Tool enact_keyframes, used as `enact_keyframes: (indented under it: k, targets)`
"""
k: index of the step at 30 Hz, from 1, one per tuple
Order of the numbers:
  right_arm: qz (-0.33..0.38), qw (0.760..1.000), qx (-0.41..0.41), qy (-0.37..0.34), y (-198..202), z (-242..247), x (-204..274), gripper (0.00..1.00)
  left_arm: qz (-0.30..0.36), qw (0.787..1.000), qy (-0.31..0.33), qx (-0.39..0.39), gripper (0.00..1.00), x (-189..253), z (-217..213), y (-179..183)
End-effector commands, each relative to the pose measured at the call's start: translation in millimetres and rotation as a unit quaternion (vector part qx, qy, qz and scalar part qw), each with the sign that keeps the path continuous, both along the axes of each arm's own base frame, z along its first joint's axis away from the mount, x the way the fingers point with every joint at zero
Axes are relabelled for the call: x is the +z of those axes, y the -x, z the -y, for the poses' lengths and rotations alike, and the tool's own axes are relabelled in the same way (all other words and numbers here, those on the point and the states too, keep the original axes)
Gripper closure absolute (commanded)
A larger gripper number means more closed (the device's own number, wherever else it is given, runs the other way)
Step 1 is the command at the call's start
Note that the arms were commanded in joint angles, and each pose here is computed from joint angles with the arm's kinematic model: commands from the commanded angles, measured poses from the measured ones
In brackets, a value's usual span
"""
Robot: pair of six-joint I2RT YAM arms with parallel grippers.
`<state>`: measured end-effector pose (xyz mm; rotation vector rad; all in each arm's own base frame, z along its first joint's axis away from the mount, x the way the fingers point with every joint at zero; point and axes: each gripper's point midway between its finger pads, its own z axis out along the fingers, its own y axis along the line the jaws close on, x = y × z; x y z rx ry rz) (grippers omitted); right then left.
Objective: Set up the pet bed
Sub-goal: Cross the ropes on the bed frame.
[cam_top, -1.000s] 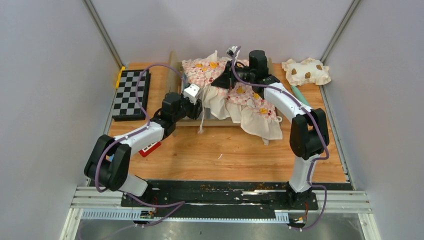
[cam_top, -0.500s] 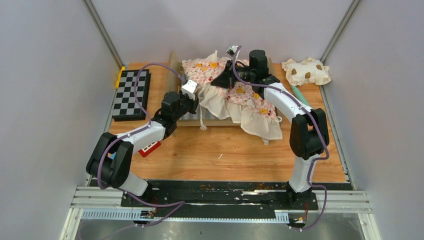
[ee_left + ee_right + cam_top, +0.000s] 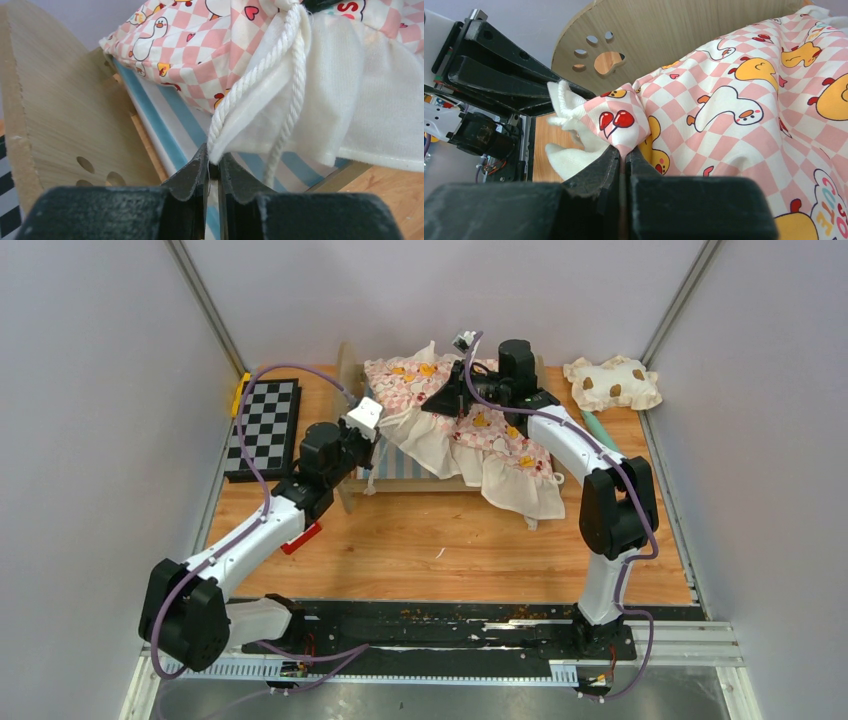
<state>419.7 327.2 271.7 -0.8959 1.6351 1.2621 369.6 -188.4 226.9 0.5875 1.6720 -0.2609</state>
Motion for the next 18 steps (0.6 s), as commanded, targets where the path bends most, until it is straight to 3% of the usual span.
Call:
enact_keyframes:
  k: [1,9,18]
  targets:
    - [0.029,1.000,0.005,-0.009,0.6,3.5,16.0,0.98,-0.006,0.999,-0.051,0.000,0.81,10.8,-8.5,4.3]
    - [0.028,1.000,0.009,-0.007,2.7,3.7,14.9,0.98,-0.058,0.994,-0.084,-0.032,0.83,7.8,-4.4,14.2]
    - [0.026,1.000,0.011,-0.006,3.1,3.6,13.1,0.98,-0.045,0.993,-0.106,-0.013,0.83,41.5,-17.8,17.3]
